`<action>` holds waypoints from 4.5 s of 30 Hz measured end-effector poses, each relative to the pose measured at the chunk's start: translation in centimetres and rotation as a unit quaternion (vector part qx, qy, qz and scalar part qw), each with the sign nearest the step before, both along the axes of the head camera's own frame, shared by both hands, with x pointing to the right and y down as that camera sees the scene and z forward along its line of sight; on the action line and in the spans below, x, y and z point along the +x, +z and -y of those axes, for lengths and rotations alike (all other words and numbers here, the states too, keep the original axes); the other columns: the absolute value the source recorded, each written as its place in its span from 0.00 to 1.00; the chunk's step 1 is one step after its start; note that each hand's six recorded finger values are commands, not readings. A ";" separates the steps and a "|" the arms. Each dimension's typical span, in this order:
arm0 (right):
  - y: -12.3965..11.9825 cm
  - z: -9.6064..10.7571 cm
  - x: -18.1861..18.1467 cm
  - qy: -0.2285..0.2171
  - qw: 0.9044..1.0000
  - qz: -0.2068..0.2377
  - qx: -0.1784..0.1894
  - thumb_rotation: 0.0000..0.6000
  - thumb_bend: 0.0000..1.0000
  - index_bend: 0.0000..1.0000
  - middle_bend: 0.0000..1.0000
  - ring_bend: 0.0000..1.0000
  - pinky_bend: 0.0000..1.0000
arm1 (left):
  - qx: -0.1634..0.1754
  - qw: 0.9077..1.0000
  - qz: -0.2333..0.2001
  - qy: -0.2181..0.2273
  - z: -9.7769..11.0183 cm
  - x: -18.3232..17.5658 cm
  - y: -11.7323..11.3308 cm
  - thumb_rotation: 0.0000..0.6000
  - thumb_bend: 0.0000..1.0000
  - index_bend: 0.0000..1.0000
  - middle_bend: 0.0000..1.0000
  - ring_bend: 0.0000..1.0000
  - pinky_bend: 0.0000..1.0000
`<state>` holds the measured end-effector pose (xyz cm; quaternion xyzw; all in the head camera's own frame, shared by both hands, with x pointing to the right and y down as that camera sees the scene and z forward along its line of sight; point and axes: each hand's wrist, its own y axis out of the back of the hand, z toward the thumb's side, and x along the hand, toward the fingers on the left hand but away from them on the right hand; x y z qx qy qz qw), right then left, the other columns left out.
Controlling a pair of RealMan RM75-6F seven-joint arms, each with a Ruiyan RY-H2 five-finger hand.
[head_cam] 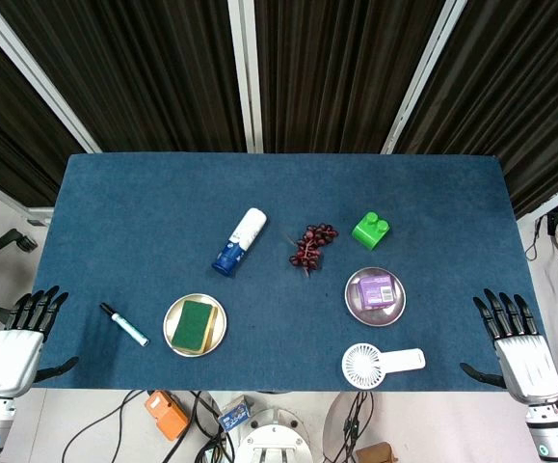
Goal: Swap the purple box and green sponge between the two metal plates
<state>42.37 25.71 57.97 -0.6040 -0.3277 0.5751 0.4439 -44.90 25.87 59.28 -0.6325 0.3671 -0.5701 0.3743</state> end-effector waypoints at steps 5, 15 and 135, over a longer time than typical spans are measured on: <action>0.6 0.4 -0.4 -0.004 1.000 0.005 -0.009 0.71 0.17 0.00 0.00 0.00 0.00 | 0.000 1.000 0.000 -0.002 0.1 -0.1 0.0 1.00 0.06 0.03 0.00 0.00 0.05; 3.9 6.0 -5.7 -0.059 0.997 0.040 -0.043 0.73 0.18 0.00 0.00 0.00 0.00 | 0.006 1.000 -0.004 -0.007 0.1 -0.4 -0.4 1.00 0.06 0.03 0.00 0.00 0.05; -1.8 -0.2 -0.4 -0.036 0.997 0.065 -0.014 0.60 0.20 0.00 0.00 0.00 0.00 | -0.169 0.969 -0.029 0.176 3.9 20.7 9.6 1.00 0.14 0.22 0.23 0.22 0.33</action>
